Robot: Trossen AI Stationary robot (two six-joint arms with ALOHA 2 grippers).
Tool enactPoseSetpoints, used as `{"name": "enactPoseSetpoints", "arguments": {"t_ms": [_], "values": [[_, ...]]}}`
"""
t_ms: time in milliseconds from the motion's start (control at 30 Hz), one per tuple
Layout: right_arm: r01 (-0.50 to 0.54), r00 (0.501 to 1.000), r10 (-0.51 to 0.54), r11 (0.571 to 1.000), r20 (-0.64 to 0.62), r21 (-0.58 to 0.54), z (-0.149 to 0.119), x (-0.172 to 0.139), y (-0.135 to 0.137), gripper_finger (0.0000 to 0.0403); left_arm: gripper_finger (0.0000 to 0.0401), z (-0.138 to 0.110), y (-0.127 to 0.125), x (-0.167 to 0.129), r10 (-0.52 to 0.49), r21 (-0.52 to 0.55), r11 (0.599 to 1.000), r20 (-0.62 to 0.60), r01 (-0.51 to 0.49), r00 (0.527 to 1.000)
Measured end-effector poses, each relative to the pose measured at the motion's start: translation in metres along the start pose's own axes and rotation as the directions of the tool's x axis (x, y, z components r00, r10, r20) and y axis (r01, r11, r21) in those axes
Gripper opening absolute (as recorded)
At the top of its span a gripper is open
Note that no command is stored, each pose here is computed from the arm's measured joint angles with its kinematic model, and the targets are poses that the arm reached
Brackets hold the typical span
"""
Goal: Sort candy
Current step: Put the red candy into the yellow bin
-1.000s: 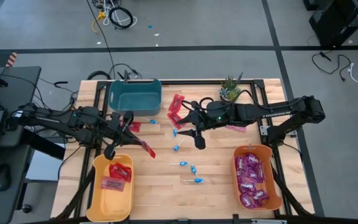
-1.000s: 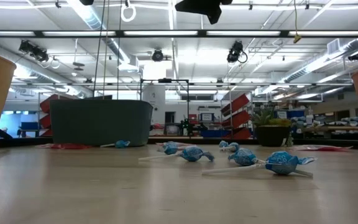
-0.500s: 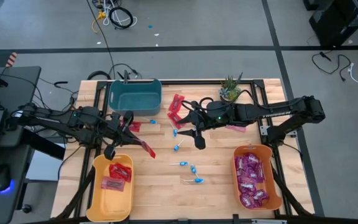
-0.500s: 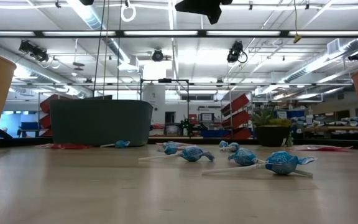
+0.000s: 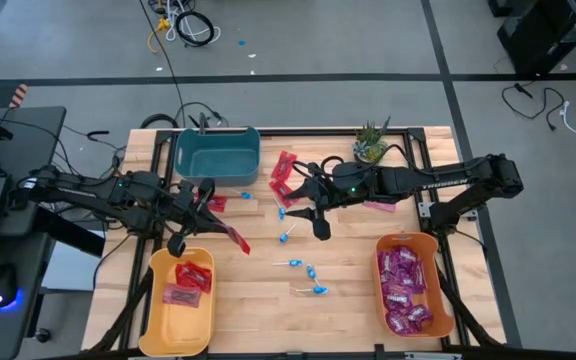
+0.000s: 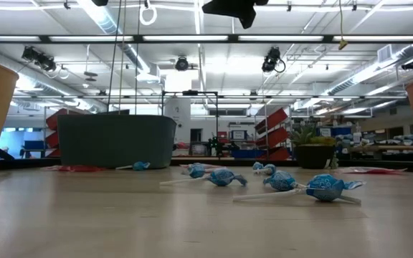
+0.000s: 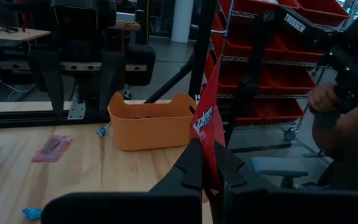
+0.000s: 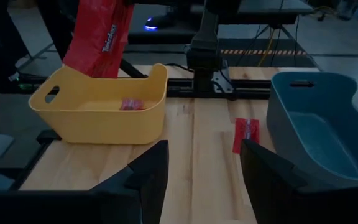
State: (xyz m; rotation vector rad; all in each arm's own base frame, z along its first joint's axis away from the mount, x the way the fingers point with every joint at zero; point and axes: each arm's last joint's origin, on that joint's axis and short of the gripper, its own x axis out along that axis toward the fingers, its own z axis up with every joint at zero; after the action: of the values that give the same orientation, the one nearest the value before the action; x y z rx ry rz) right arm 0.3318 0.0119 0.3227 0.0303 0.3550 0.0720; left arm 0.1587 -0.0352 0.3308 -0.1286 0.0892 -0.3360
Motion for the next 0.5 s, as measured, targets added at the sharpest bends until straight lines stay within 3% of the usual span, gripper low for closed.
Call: {"name": "enactPoseSetpoints", "arguments": {"t_ms": [333,500], "values": [[-0.076,0.996,0.073,0.995,-0.044,-0.063,-0.004,0.0,0.01,0.0185,0.0001,-0.003,0.001,0.0,0.011,-0.035,0.999,-0.027,-0.012,1.0],[-0.071,0.99,0.068,0.997,-0.126,-0.024,-0.012,0.0,0.013,0.0183,0.0001,-0.008,0.002,0.0,0.038,-0.075,0.996,-0.085,-0.044,0.996]]}}
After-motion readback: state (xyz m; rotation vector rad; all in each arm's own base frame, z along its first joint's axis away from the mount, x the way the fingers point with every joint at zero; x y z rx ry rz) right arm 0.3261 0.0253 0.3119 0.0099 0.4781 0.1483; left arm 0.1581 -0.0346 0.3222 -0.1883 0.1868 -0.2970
